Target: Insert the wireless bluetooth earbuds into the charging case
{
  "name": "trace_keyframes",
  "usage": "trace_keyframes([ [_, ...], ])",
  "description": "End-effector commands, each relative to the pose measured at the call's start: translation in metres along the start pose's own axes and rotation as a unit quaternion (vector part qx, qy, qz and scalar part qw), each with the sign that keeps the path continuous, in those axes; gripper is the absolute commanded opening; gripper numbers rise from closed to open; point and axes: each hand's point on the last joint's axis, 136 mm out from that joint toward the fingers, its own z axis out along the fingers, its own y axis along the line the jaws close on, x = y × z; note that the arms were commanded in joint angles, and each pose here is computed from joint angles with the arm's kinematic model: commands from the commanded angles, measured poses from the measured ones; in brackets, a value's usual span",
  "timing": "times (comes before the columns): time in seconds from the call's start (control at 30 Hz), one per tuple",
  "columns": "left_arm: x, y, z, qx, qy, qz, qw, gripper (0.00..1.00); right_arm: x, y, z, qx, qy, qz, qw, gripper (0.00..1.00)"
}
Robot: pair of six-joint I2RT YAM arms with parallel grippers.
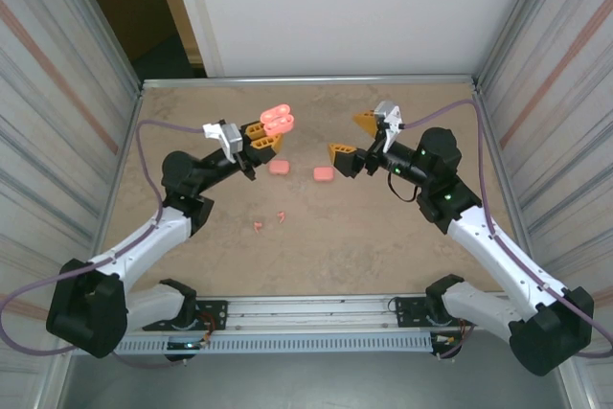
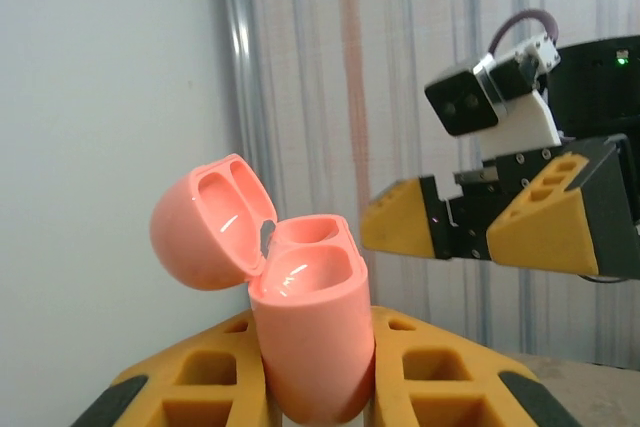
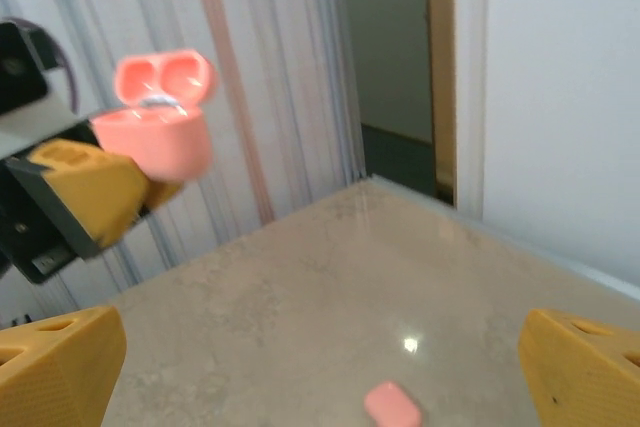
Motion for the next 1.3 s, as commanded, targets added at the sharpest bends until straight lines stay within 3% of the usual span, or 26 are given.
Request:
trace_keyframes([
  [0.0, -0.014, 0.014, -0.011, -0.036, -0.01, 0.003, 0.999, 0.0, 0.031, -0.013, -0.005, 0.027, 0.049, 0.074, 0.996, 0.99],
  [0.17, -0.016, 0.027, -0.021, -0.064, 0.006, 0.009, 0.998, 0.0, 0.057, -0.006, -0.012, 0.008, 0.073, 0.089, 0.993, 1.0],
  [0.4, -0.023, 0.031, -0.023, -0.078, -0.006, 0.018, 0.997, 0.0, 0.091, 0.002, -0.009, -0.009, 0.11, 0.107, 0.988, 0.93],
  [0.73, -0.015, 0.035, -0.038, -0.118, 0.01, 0.021, 0.993, 0.0, 0.163, 0.04, 0.03, -0.053, 0.229, 0.113, 0.965, 0.79],
  [1.03, -0.023, 0.036, -0.048, -0.14, 0.008, 0.031, 0.99, 0.0, 0.215, 0.093, 0.053, -0.183, 0.281, -0.045, 0.941, 0.81],
  [1.27, -0.03, 0.032, -0.053, -0.146, 0.0, 0.034, 0.989, 0.0, 0.228, 0.111, 0.066, -0.289, 0.254, -0.159, 0.909, 0.81],
])
